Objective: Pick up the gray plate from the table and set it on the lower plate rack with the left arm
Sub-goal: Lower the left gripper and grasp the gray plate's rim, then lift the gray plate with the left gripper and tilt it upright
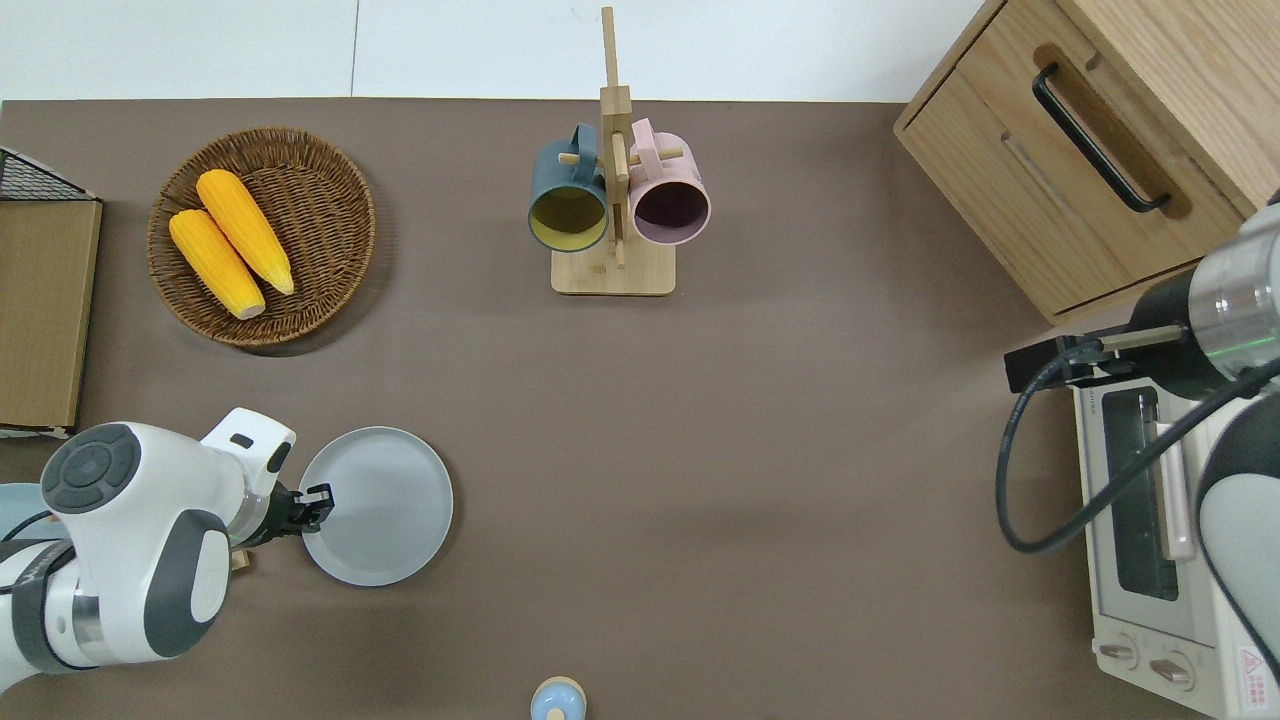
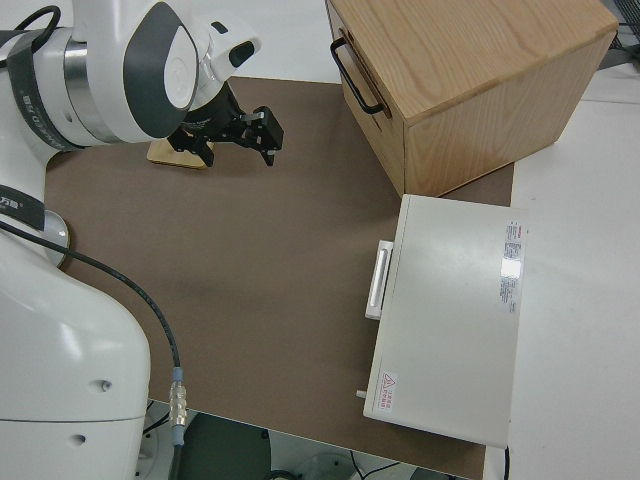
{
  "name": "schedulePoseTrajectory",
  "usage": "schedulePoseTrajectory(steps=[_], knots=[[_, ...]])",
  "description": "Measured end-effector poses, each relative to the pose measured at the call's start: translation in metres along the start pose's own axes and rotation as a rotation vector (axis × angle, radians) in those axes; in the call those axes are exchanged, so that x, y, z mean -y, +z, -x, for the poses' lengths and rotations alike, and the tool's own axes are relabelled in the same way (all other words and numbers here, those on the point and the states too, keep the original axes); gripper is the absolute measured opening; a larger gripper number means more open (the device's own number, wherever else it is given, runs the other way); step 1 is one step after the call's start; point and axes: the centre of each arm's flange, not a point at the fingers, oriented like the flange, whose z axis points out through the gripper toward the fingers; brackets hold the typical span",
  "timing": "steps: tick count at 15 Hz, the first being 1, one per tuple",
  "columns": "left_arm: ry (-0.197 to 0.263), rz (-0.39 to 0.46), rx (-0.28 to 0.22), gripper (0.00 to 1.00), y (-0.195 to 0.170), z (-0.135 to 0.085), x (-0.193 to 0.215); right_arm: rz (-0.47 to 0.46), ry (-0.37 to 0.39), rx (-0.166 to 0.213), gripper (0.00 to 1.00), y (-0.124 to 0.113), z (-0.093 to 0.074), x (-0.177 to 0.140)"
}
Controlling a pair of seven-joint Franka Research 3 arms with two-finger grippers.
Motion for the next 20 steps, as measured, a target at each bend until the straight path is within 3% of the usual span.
schedulePoseTrajectory(steps=[3, 12, 15, 20], knots=[[0.003, 0.001, -0.002, 0.02, -0.002, 0.001, -0.001, 0.000, 0.000, 0.000, 0.99, 0.000, 0.000, 0.000], [-0.008, 0.011, -0.021, 0.01, -0.011, -0.005, 0.004, 0.000, 0.000, 0.000, 0.99, 0.000, 0.000, 0.000], [-0.012, 0.019, -0.045, 0.01, -0.027, -0.014, 0.004, 0.000, 0.000, 0.000, 0.99, 0.000, 0.000, 0.000], [-0.004, -0.039, -0.009, 0.01, -0.068, -0.026, 0.012, 0.000, 0.000, 0.000, 0.99, 0.000, 0.000, 0.000]])
